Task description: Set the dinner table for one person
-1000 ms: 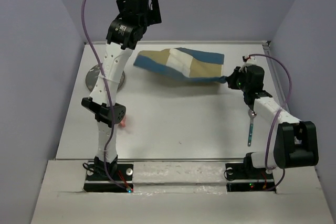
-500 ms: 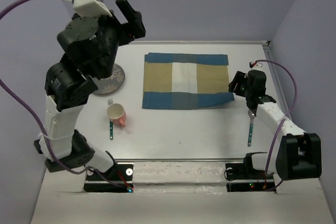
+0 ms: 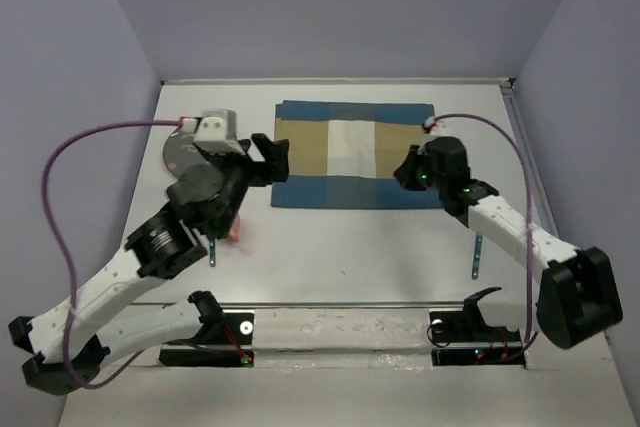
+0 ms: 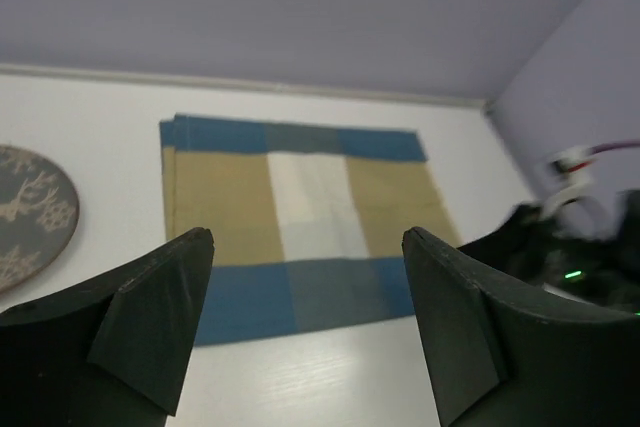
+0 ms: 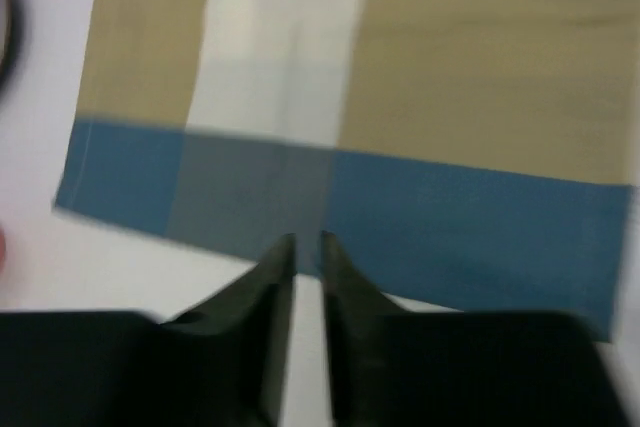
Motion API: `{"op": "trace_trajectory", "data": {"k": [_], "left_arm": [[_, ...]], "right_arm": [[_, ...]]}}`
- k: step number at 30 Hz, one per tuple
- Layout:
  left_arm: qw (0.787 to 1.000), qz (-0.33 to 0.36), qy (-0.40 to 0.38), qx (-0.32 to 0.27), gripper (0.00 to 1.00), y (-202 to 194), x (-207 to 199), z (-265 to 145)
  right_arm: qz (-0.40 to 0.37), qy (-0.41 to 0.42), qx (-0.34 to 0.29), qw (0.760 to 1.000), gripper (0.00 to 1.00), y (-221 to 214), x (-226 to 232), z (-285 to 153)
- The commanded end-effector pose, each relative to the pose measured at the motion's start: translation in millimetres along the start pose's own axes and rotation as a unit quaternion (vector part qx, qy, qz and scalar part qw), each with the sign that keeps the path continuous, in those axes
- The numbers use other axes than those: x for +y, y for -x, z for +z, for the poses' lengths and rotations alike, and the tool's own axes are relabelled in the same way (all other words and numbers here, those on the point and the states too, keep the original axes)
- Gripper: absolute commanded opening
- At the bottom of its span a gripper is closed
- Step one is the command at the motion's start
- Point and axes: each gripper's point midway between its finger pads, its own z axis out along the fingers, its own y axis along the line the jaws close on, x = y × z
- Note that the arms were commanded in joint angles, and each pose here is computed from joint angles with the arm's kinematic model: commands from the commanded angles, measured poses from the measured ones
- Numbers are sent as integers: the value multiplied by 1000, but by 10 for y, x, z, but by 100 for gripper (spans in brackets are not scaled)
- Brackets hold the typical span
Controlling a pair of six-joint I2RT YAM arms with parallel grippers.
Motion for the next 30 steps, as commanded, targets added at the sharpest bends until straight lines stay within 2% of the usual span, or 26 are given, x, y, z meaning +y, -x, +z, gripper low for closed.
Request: {"op": "trace_trajectory", "data": {"k": [1,3,5,7,8,10,11,12,20,25,30], "left_arm": [[992,-63,-53,-100,91,648,8,-338],[993,-44,-47,-102,93,618,131,-426],[990,-48,-42,-123,99,686,280,-571],[990,-33,-14,-135,99,618,464,-612],[986,-49,-5,-160,99,704,583,-713],[986,-33,24,-162,99,531,746,-705],[982,-49,29,-180,99,576,817,-765],[983,-44,37,-175,99,480,858,-744],[984,-23,41,-175,99,359,933,-761],[986,-6,26,-164,99,305,849,-706],[986,-10,22,-166,99,309,846,-719]], "right_arm": [[-77,97,52,991,4,-380,917,329],[-94,116,50,988,3,-352,1207,461],[-131,136,63,980,4,-478,1554,645],[-155,133,86,975,0,-682,1663,864],[-163,140,94,972,0,-764,1776,915],[-170,148,84,971,0,-708,2013,1058],[-185,126,115,968,0,-958,1931,1187],[-198,128,121,964,3,-1056,2019,1213],[-213,111,145,960,0,-1435,2152,1497],[-213,100,180,955,0,-1950,2167,1491],[-195,95,197,956,0,-2355,2324,1285]]}}
